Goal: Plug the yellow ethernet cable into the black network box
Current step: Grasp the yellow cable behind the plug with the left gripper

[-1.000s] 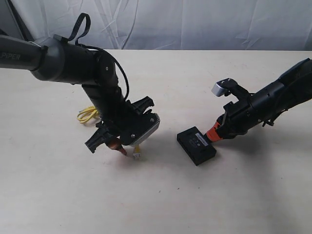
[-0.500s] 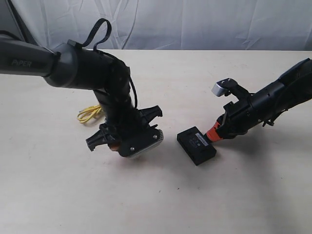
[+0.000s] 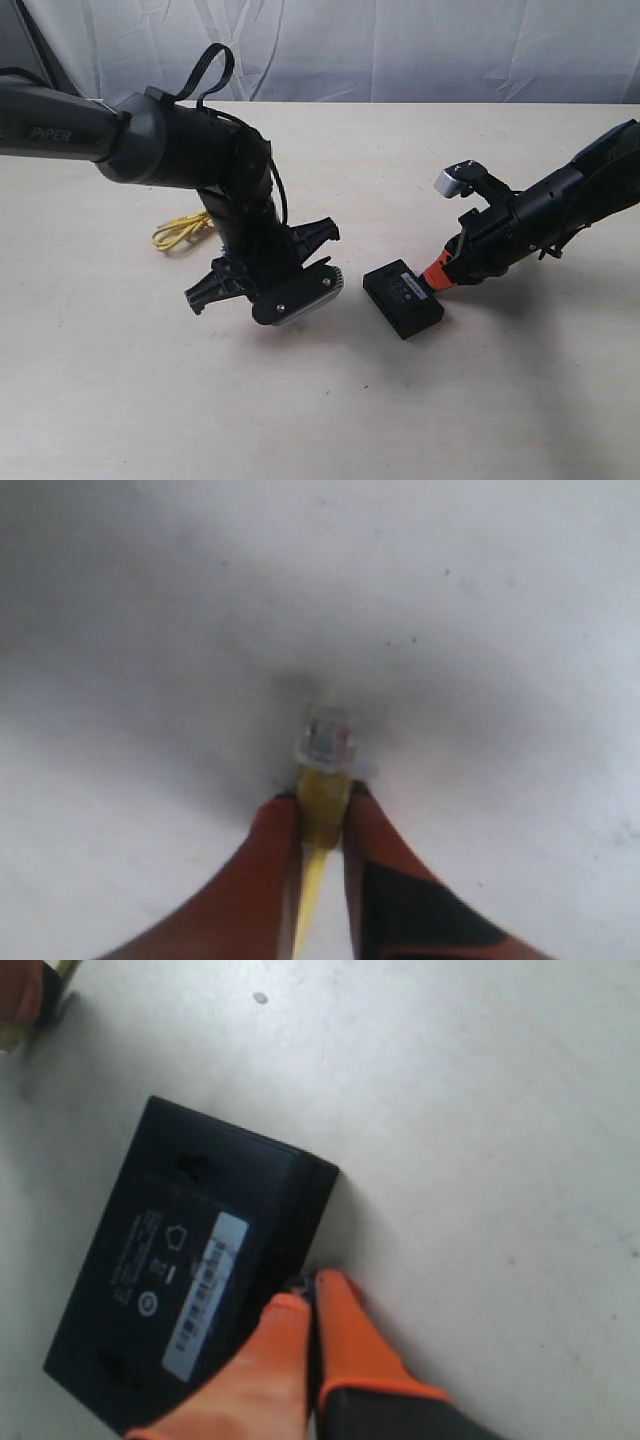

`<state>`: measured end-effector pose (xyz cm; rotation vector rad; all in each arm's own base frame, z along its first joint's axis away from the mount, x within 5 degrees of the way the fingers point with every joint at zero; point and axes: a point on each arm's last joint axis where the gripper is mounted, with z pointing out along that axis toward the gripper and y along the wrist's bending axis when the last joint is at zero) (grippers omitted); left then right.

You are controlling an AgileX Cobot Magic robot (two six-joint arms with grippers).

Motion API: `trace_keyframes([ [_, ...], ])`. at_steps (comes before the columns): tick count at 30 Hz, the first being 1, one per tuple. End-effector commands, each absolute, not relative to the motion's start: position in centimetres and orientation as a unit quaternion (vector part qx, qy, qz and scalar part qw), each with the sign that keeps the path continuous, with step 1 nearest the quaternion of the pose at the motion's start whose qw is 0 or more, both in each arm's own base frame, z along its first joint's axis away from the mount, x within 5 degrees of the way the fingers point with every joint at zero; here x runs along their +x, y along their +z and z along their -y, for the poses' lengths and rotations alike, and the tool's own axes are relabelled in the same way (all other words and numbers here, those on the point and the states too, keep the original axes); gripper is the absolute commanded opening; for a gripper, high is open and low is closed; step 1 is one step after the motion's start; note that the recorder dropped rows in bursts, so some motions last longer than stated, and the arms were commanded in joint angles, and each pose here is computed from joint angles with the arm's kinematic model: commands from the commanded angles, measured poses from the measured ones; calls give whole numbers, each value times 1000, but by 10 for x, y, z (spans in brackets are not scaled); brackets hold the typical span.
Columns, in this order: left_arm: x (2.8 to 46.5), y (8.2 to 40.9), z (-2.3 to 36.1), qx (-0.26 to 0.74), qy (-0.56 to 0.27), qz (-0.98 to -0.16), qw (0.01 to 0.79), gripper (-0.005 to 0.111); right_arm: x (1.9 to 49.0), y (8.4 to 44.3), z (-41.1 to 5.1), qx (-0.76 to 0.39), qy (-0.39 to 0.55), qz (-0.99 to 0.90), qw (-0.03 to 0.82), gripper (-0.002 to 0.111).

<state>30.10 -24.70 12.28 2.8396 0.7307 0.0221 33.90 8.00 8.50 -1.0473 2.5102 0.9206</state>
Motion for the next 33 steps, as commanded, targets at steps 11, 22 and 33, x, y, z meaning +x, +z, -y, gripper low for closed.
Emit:
trace_keyframes([
  [11,296,162,256,839,-34,-532,110,0,342,82,-78,-363,302,-870,140,-1],
  [22,296,169,261,642,-2,-761,92,0,342,82,-78,-360,303,-871,141,-1],
  [33,279,167,277,581,60,-807,91,0,342,82,-78,-356,305,-872,143,-1],
])
